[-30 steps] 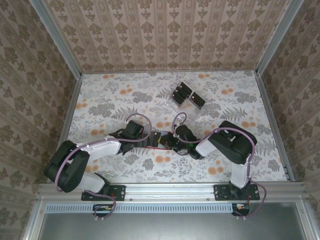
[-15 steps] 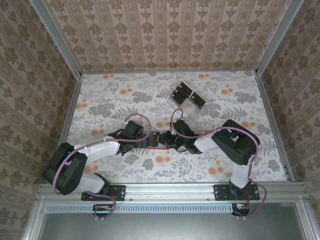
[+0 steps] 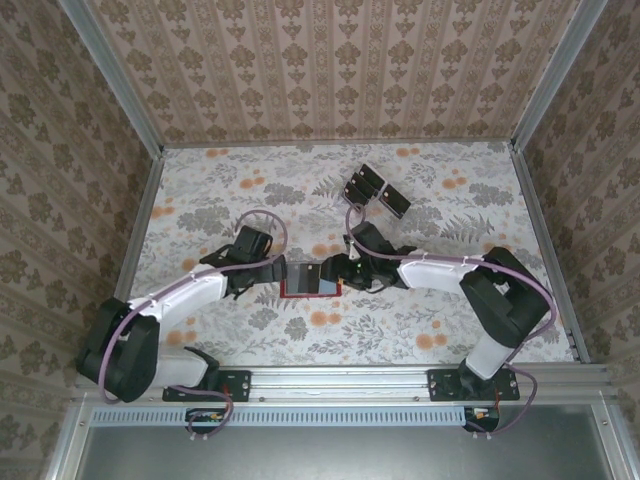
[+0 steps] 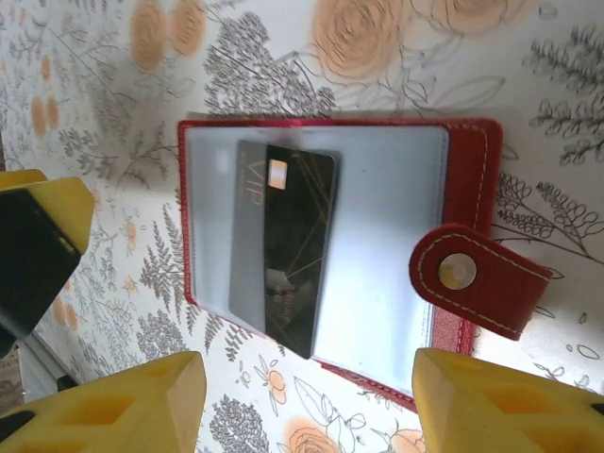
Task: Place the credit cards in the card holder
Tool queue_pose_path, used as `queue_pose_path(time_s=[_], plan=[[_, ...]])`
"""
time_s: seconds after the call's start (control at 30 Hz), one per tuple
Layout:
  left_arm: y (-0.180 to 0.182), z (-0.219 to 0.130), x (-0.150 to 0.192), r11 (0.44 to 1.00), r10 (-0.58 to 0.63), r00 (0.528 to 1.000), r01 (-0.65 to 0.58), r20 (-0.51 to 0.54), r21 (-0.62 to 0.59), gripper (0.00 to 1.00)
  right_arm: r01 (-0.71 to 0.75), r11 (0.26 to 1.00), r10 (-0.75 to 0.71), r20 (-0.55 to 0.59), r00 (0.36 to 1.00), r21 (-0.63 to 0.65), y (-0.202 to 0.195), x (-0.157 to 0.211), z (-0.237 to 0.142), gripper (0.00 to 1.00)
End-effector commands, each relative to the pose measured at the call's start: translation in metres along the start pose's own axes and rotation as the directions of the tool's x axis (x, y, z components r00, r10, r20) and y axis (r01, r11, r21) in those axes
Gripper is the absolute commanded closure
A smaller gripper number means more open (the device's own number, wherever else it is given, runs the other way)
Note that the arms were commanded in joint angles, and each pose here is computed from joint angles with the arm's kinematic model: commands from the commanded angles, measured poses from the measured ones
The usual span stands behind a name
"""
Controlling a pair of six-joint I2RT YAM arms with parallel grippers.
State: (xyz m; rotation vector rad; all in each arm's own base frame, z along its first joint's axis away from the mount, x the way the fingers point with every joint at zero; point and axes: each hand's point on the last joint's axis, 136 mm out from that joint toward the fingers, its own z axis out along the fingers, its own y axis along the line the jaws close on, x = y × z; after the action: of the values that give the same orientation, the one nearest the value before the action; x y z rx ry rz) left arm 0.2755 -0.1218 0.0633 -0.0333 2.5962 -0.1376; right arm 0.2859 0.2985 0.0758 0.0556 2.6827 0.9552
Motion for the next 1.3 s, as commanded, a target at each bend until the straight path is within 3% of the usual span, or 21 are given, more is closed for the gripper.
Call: queue_pose_path(time_s=[0.0, 0.27, 0.8, 1.27], plan=[[0.013, -0.006, 0.008, 1.000, 0.003, 1.000, -0.003, -0.018, -0.009, 0.00, 0.048, 0.994, -0.051, 0.020, 0.999, 0.099, -0.006, -0.005, -0.017, 0.40], [0.039, -0.001, 0.022, 0.998, -0.053, 0.998, 0.052, -0.033, -0.031, 0.00, 0.104, 0.977, -0.112, 0.034, 0.993, 0.187, 0.004, -0.002, -0.014, 0.45], [0.018, 0.017, 0.023, 0.998, -0.059, 0.996, 0.061, -0.068, 0.018, 0.00, 0.117, 0.978, -0.120, 0.009, 0.993, 0.174, 0.018, -0.007, 0.029, 0.63], [0.004, 0.032, 0.031, 1.000, -0.013, 0.994, 0.014, -0.106, 0.007, 0.00, 0.089, 0.983, -0.088, -0.015, 0.996, 0.162, 0.011, -0.013, 0.050, 0.65]])
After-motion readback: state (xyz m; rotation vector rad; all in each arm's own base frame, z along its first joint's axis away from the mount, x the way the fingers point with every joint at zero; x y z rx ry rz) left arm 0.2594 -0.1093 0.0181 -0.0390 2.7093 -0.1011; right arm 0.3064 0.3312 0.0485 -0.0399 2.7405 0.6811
